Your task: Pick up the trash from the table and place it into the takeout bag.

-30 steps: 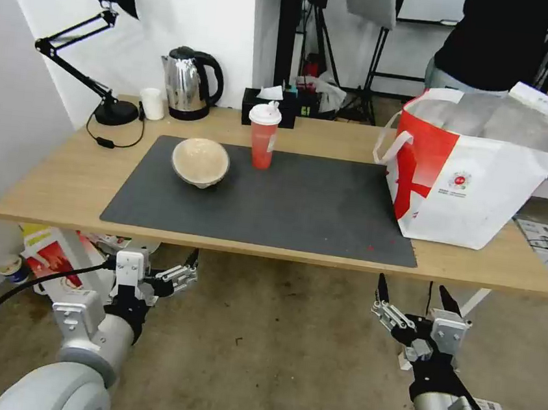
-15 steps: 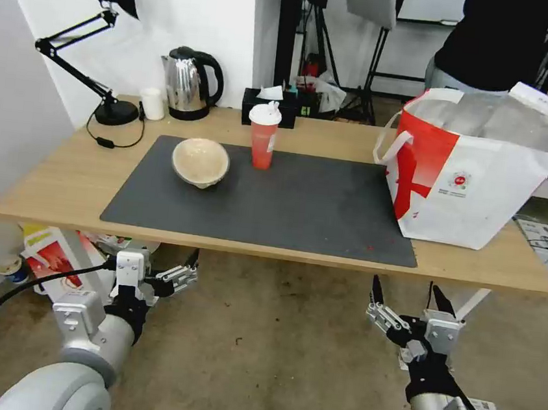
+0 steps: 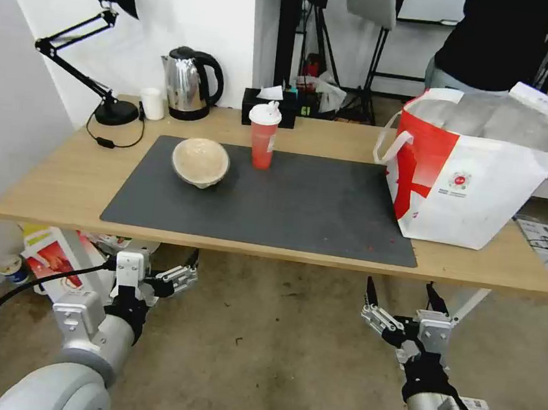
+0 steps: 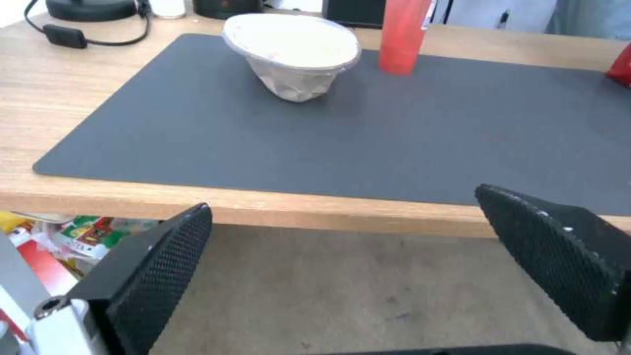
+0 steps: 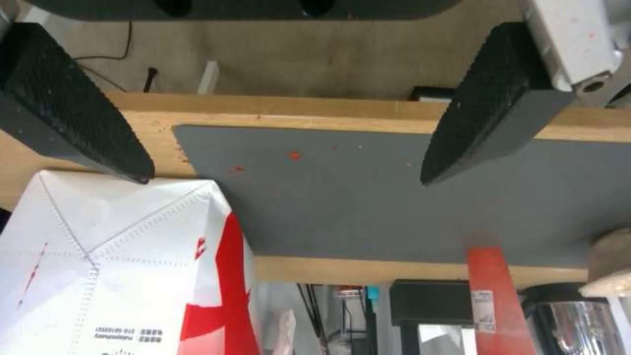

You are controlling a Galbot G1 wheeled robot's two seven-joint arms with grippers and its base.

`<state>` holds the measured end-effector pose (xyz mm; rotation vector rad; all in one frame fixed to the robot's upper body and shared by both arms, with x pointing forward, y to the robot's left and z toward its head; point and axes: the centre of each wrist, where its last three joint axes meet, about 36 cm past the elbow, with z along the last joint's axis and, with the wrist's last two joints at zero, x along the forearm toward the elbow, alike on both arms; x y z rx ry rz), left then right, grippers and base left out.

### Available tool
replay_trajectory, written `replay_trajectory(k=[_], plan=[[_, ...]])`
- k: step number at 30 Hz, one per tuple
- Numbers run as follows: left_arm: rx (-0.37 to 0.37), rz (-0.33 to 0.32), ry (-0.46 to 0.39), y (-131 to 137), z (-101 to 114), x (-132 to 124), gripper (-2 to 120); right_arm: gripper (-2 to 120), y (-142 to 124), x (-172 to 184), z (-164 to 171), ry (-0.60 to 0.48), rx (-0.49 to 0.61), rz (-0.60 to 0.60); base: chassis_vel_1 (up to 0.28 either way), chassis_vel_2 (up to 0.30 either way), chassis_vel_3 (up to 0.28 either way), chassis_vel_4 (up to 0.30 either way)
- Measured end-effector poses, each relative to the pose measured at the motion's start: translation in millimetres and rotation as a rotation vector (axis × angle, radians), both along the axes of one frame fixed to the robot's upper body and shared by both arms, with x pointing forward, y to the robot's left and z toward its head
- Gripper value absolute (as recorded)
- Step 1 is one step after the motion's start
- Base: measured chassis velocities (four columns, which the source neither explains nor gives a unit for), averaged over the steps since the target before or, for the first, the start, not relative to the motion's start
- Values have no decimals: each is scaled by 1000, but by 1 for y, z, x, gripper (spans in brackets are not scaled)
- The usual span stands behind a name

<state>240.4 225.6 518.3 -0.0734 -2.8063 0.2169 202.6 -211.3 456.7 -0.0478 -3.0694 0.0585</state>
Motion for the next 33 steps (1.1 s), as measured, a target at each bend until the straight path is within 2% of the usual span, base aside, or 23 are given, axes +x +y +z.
replay_trajectory(k=[7,29,32,33], plan=[[0,0,-1,0,0,0,100,100,-1,7,-10,0,-14,13,0,0,0,0],[1,3,-1,1,0,-1,100,100,1,4,-9,5,-4,36,0,0,0,0],[3,4,-5,1,0,-1,100,100,1,6,-4,8,36,91,0,0,0,0],[3,4,-8,1,0,-1,100,100,1,7,0,8,85,160,0,0,0,0]])
